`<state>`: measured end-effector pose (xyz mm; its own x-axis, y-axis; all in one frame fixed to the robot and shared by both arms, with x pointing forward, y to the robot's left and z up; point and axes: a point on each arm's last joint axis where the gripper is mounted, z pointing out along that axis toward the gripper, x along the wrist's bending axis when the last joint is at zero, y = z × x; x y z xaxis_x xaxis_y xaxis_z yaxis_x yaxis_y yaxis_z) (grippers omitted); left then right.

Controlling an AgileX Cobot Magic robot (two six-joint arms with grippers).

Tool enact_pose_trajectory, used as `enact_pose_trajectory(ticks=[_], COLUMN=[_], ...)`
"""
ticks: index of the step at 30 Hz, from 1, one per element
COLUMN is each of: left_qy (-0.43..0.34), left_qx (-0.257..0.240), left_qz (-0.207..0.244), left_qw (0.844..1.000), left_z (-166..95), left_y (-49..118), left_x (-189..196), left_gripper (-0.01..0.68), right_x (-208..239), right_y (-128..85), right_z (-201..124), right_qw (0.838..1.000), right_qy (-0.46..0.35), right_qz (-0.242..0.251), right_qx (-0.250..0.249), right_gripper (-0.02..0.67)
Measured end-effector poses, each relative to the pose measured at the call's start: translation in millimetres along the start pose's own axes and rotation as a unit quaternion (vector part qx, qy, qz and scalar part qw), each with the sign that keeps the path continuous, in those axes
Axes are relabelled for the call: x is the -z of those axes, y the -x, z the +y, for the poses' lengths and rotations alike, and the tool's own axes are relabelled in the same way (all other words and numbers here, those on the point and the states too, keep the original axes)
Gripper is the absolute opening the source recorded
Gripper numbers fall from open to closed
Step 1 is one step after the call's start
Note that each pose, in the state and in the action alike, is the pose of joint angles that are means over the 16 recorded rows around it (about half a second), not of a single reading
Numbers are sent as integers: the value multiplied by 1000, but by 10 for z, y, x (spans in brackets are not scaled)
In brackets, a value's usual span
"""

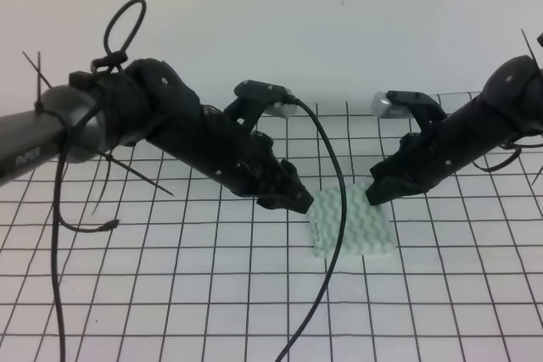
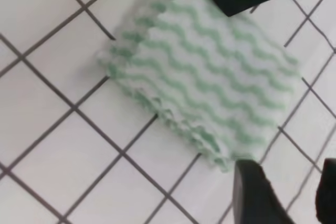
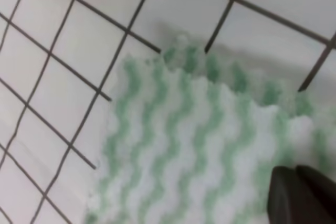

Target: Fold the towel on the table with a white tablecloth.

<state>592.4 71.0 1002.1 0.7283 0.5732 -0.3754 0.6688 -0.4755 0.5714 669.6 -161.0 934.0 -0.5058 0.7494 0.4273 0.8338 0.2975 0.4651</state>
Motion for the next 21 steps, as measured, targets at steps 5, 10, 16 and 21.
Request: enact_pose_trajectory(ticks=[5,10,16,21], left_qy=[-2,21,96,186], left_qx=[-9,-30,-66,-92], left_qz=[-7,-2,33,75], left_qw=[1000,999,993,975], left_z=[21,91,179,121], left_y=[67,210,528,890], left_x=[207,593,1287,1930], left_gripper=[144,66,3,0], right_x=[348,1015,2052,2836], right_y=[-157,-470,-974,-1390], right_z=[149,314,289,-11], right_qw=[999,991,964,930], right_qy=[34,94,177,250], right_qz=[-12,-51,-139,-219], right_qx=[31,84,141,157], right_gripper=[0,0,0,0])
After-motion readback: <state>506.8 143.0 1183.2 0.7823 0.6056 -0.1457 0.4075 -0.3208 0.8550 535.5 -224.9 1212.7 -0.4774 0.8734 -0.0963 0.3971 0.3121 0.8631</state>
